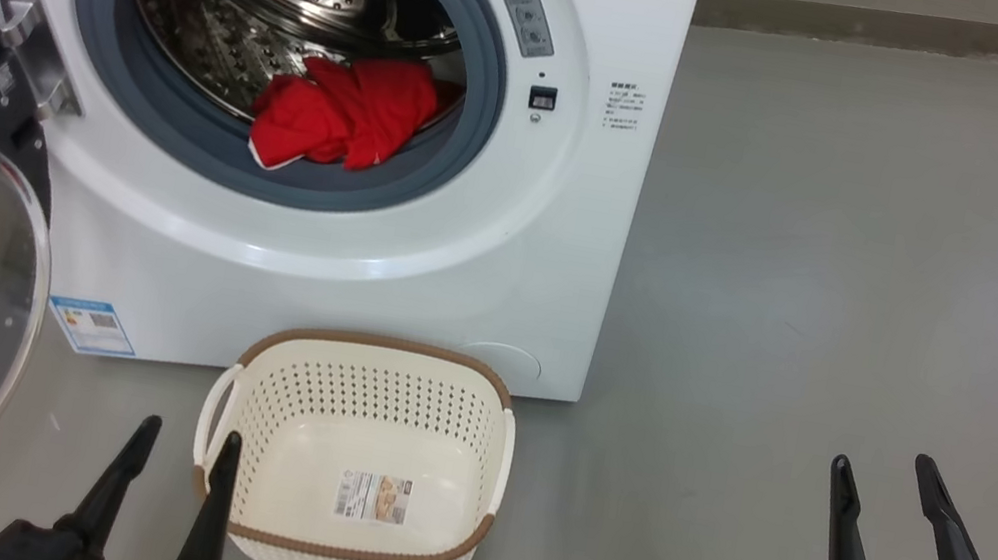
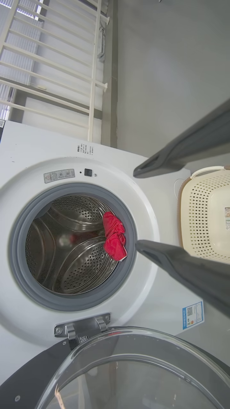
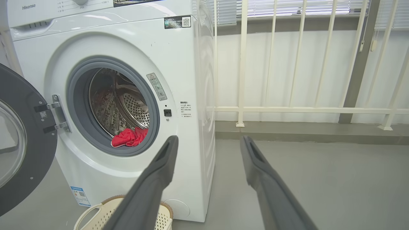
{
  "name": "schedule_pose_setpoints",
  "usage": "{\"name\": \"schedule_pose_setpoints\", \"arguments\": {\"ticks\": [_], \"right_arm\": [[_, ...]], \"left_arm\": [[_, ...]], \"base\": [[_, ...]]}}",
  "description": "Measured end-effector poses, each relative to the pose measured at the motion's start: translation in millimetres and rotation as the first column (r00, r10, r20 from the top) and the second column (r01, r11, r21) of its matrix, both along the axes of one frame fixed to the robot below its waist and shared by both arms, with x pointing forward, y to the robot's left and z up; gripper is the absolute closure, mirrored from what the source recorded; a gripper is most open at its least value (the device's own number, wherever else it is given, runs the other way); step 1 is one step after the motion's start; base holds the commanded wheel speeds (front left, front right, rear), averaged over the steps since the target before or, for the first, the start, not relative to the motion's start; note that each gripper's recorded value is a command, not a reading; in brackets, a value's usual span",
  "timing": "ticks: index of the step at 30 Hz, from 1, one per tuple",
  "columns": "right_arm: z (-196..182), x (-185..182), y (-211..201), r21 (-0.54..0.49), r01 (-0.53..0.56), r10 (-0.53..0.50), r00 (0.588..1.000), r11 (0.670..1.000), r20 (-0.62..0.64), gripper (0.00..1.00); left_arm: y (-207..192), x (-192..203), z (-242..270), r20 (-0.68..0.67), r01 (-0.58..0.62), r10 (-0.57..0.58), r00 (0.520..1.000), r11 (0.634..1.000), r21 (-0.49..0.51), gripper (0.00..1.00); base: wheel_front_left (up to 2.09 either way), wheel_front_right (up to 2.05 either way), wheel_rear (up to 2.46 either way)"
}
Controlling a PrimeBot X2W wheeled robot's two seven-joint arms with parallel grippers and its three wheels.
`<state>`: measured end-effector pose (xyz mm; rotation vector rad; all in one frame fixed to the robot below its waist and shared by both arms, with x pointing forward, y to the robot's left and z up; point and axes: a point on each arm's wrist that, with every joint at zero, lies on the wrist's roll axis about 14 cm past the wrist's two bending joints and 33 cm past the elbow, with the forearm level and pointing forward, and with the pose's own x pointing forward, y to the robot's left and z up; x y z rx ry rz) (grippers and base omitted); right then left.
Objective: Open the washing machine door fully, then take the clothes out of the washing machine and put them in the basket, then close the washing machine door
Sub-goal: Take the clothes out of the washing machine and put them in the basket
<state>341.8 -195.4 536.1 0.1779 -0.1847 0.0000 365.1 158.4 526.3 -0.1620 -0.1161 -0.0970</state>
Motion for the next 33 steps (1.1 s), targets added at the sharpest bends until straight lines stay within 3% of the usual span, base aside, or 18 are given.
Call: {"name": "schedule_pose_setpoints", "arguments": {"ticks": [10, 33], "right_arm": [[-1, 2, 4, 0.001, -0.013, 0.013, 1.000, 1.000, -0.002, 0.00], [-14, 16, 13, 0.012, -0.042, 0.042, 0.998, 0.999, -0.044, 0.00]], "left_arm": [[-2, -1, 7, 0.021, 0.004, -0.004, 1.000, 1.000, 0.003, 0.00], [3, 6, 1, 0.001, -0.037, 0.037, 0.999, 0.999, 0.004, 0.00]], "base": [[1.19, -1.19, 0.00], [0.02, -0.02, 0.00]]}}
